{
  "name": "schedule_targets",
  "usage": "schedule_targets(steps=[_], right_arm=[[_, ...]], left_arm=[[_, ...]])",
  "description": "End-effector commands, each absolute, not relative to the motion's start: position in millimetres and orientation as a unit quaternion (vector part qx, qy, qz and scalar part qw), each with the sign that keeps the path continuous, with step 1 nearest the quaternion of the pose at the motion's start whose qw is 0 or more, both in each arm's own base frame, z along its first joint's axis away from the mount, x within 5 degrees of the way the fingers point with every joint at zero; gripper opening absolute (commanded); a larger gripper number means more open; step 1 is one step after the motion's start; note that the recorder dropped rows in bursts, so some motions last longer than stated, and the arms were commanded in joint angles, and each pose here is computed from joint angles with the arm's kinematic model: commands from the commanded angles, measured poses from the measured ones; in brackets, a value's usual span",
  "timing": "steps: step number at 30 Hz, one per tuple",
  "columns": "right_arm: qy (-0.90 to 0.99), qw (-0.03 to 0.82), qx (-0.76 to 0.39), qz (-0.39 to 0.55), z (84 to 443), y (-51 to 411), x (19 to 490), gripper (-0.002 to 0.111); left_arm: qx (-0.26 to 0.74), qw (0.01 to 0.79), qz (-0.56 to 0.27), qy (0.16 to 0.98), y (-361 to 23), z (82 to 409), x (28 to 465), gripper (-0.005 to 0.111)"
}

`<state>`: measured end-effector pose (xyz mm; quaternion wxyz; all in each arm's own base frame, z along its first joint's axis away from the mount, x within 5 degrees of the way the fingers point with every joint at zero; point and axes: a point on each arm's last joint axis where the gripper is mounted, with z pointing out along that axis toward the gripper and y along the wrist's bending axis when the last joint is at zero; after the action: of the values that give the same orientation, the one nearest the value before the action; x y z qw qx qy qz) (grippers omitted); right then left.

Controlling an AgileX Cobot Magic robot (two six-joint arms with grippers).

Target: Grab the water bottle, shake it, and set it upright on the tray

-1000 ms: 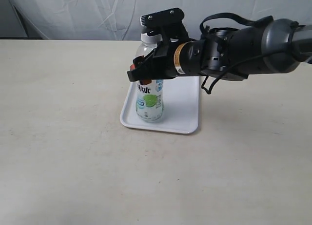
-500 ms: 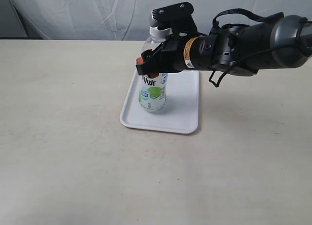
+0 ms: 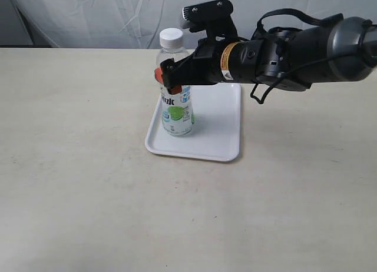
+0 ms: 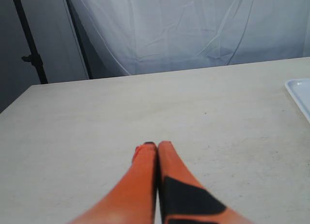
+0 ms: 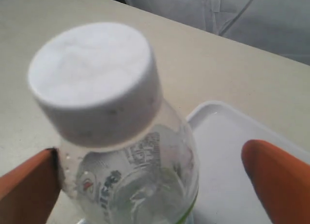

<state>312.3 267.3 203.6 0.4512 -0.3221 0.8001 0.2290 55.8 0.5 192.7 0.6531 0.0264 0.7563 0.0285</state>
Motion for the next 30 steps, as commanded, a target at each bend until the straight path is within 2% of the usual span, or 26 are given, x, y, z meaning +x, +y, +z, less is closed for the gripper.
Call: schedule_targets(steps=[1, 3, 4, 7, 8, 9, 10, 11, 12, 16, 22, 30], right_arm=[[0.780, 0.483, -0.320, 0.237, 233, 263, 309, 0.104], [0.751, 0.521, -0.328, 0.239, 267, 256, 301, 0.104], [0.730, 0.550, -0.325, 0.244, 296, 250, 293, 0.104], [0.708, 0.592, -0.311, 0.226, 340, 231, 275, 0.101], [0.718, 0.599, -0.297, 0.194, 352, 218, 270, 0.089], [0.731, 0.599, -0.280, 0.168, 358, 209, 267, 0.072], [0.750, 0.592, -0.259, 0.138, 360, 198, 265, 0.048], [0.772, 0.581, -0.228, 0.122, 363, 189, 262, 0.017], [0.796, 0.562, -0.193, 0.115, 362, 181, 260, 0.000], [0.847, 0.504, -0.116, 0.120, 356, 171, 253, 0.003], [0.830, 0.513, -0.154, 0.154, 354, 186, 246, 0.003], [0.851, 0.489, -0.137, 0.131, 349, 181, 245, 0.003]], left_arm=[[0.028, 0.654, 0.029, 0.756, 0, 192, 56, 0.000], [0.028, 0.654, 0.029, 0.756, 0, 192, 56, 0.000], [0.028, 0.654, 0.029, 0.756, 0, 192, 56, 0.000], [0.028, 0.654, 0.029, 0.756, 0, 192, 56, 0.000], [0.028, 0.654, 0.029, 0.756, 0, 192, 56, 0.000], [0.028, 0.654, 0.029, 0.756, 0, 192, 56, 0.000], [0.028, 0.654, 0.029, 0.756, 0, 192, 56, 0.000], [0.028, 0.654, 0.029, 0.756, 0, 192, 56, 0.000], [0.028, 0.654, 0.029, 0.756, 0, 192, 56, 0.000], [0.028, 0.654, 0.029, 0.756, 0, 192, 56, 0.000], [0.028, 0.654, 0.029, 0.756, 0, 192, 56, 0.000], [0.028, 0.654, 0.029, 0.756, 0, 192, 56, 0.000]])
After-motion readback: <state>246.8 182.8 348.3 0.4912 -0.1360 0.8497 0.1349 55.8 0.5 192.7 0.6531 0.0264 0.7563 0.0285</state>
